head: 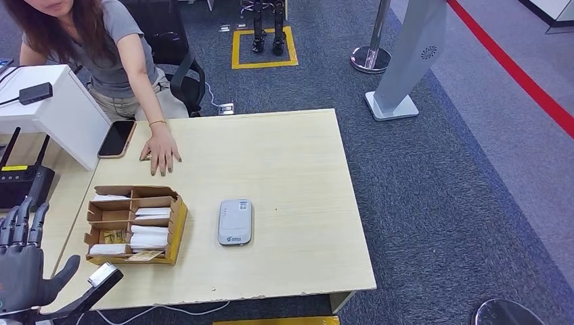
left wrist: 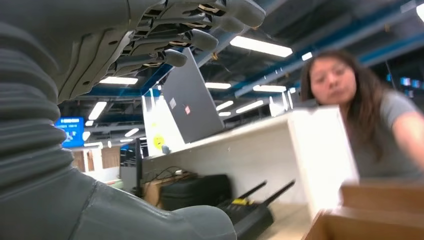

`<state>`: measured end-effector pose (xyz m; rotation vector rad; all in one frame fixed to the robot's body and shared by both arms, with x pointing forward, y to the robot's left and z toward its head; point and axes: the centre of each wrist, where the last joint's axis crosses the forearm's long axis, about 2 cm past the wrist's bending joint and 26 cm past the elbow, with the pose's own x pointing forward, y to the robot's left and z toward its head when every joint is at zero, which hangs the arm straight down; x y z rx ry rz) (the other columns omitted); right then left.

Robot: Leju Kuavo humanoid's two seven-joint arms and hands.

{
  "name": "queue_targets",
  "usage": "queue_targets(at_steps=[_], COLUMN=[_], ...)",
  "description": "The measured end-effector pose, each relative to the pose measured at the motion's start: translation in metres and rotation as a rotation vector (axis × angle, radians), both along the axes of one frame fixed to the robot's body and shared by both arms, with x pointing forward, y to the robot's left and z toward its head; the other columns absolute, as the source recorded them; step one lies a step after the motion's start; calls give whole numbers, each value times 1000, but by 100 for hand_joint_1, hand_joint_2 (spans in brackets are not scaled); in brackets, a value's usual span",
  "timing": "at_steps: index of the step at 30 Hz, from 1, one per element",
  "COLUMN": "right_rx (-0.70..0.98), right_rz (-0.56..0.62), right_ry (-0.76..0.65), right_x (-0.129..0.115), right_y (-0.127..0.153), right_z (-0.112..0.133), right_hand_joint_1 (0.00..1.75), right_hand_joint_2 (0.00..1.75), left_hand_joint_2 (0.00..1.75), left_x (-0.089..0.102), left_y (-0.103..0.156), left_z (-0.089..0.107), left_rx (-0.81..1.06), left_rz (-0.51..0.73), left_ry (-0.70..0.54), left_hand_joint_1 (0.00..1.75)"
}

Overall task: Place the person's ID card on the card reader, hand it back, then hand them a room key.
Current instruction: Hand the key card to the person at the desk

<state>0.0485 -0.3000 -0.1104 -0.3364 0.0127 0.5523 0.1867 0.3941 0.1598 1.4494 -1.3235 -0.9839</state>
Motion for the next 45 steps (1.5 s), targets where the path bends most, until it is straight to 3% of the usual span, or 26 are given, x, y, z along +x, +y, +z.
queue_targets(at_steps=[5, 12, 45], right_rx=[-4, -2, -11], right_rz=[2, 5, 48], right_ry=[1, -1, -15], right_x=[0, 0, 1], right_y=[0, 2, 2], right_z=[0, 0, 0], right_hand_joint_1=[0, 0, 0], right_hand_joint_2=[0, 0, 0], left_hand_joint_2=[175, 175, 175], left_x=[-2, -3, 3], left_y=[11, 18, -25], left_z=[-8, -12, -39], left_rx=[40, 55, 4], left_rz=[28, 60, -119], left_ry=[148, 223, 255], left_hand_joint_1=[0, 0, 0])
